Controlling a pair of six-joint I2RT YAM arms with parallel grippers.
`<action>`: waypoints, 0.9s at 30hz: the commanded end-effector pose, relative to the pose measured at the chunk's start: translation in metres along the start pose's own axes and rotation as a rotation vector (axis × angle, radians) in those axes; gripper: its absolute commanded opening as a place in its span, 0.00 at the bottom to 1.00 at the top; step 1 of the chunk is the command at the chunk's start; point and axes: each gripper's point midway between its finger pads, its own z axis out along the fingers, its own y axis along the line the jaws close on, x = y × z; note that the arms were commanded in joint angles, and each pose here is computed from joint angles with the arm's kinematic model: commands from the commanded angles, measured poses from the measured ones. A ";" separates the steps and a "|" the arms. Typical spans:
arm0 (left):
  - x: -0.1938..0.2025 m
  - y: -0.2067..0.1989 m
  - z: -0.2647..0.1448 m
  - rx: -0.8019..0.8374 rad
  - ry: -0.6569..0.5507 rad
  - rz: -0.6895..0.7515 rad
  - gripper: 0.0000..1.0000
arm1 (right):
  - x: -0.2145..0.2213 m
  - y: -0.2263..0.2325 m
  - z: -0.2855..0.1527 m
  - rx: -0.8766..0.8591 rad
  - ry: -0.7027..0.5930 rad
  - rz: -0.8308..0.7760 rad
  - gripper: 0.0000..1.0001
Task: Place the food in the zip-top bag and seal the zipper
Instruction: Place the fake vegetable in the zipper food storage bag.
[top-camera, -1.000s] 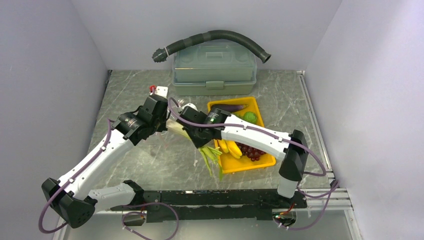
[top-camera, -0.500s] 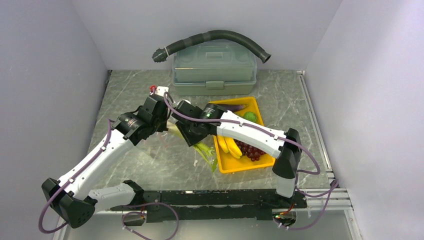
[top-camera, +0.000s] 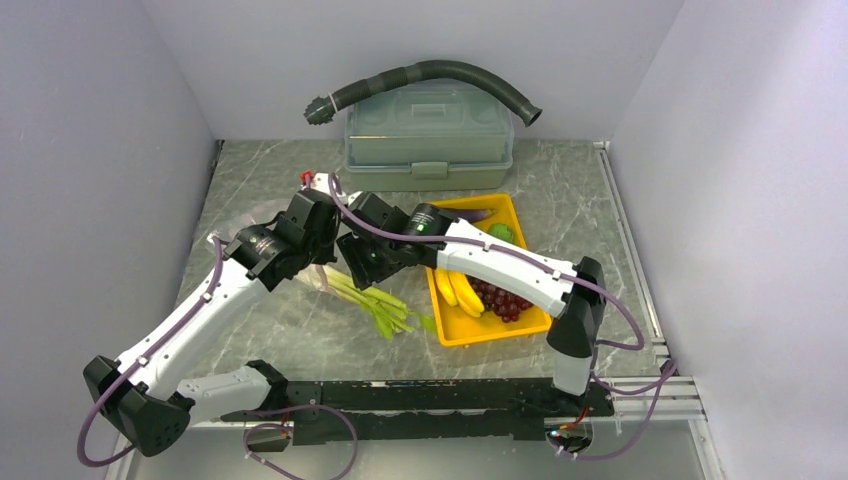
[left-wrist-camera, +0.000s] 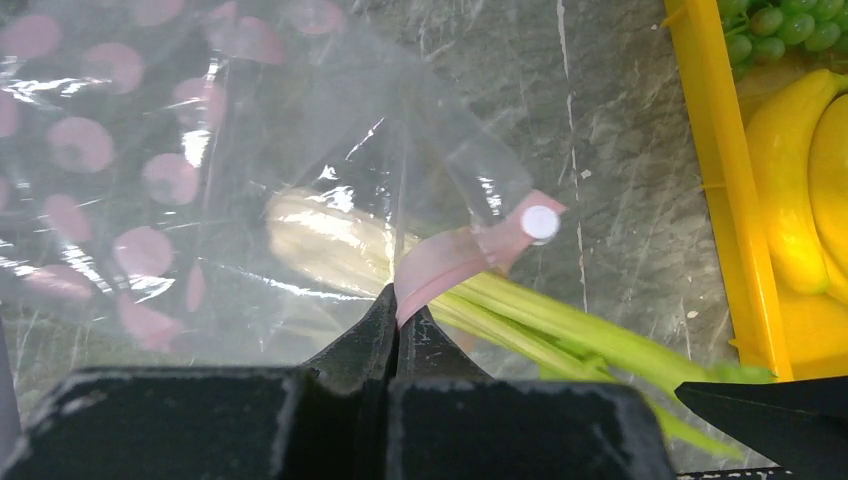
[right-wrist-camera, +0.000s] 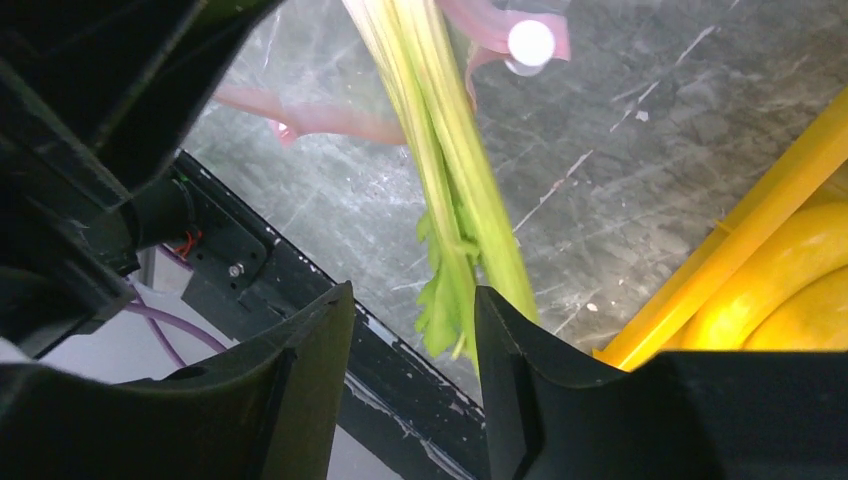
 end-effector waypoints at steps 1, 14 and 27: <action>-0.008 -0.005 -0.004 0.029 -0.035 -0.027 0.00 | -0.026 0.011 -0.030 -0.061 -0.137 0.029 0.52; -0.006 -0.004 -0.002 0.022 -0.026 -0.017 0.00 | 0.004 -0.023 -0.045 -0.021 -0.229 -0.016 0.69; -0.006 -0.013 -0.002 0.079 -0.026 0.009 0.00 | 0.020 -0.038 -0.065 -0.122 -0.466 -0.076 0.89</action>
